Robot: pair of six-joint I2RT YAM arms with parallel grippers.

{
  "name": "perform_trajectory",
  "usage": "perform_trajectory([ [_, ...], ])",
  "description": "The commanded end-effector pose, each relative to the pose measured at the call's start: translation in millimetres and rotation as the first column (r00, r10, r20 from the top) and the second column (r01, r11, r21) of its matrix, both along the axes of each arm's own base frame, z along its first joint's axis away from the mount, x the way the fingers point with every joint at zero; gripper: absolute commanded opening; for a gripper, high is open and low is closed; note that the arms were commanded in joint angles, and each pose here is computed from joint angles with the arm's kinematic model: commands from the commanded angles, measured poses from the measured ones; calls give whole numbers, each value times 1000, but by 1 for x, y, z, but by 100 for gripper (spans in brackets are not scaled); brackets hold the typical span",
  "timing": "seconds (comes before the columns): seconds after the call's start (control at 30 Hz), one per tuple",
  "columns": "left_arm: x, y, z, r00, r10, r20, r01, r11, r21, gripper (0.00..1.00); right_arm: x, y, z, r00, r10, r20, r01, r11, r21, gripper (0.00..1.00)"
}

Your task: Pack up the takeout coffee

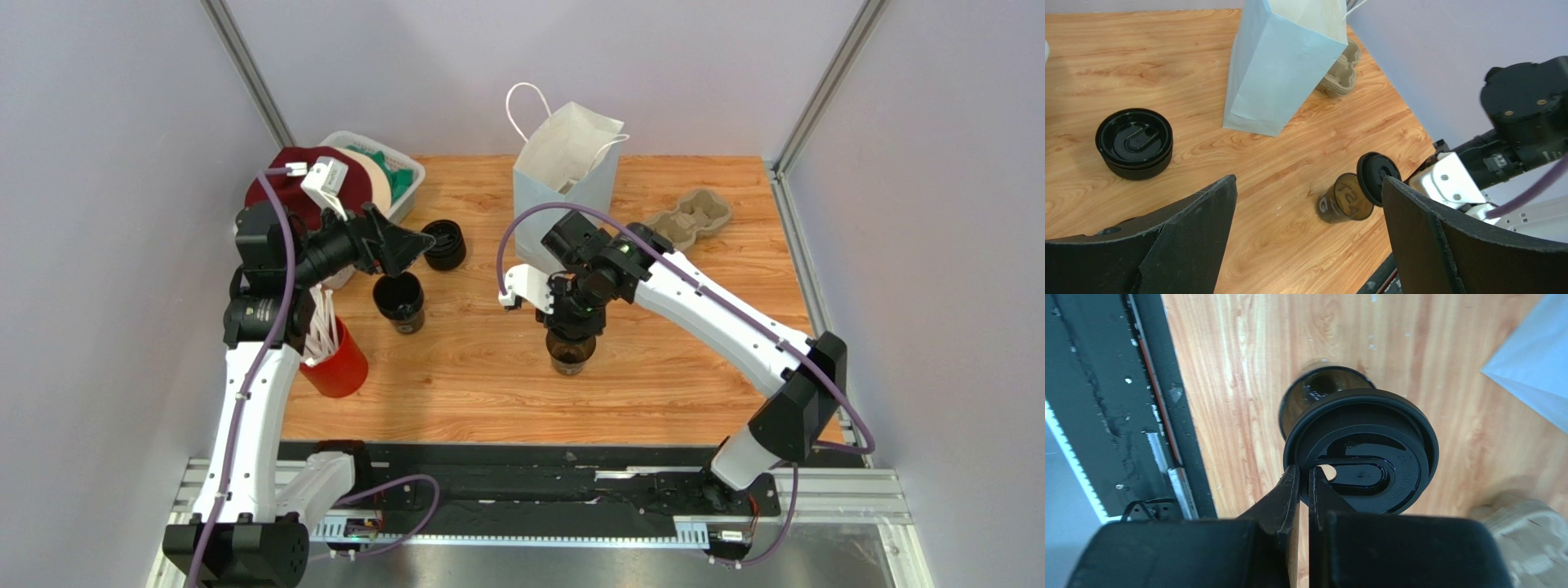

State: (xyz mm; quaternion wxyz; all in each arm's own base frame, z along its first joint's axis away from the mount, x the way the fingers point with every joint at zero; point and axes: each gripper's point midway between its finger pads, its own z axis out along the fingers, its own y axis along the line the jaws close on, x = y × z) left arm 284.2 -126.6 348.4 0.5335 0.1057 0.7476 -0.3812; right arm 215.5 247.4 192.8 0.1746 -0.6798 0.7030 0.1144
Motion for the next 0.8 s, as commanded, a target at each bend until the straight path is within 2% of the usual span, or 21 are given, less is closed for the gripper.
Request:
perform_trajectory([
  [0.0,3,4,2,999,12,51,-12,1000,17,96,-11,14,-6,994,5,-108,-2,1000,26,0],
  [0.13,4,3,1,999,9,49,-9,1000,7,96,-9,19,-20,990,-5,-138,8,1000,21,0],
  [0.3,4,1,-3,999,-5,44,5,1000,-3,96,5,20,-36,995,-46,-90,46,999,-4,0],
  [0.77,3,3,-5,999,-4,43,5,1000,-13,96,10,7,-67,993,-93,-68,87,993,-83,0],
])
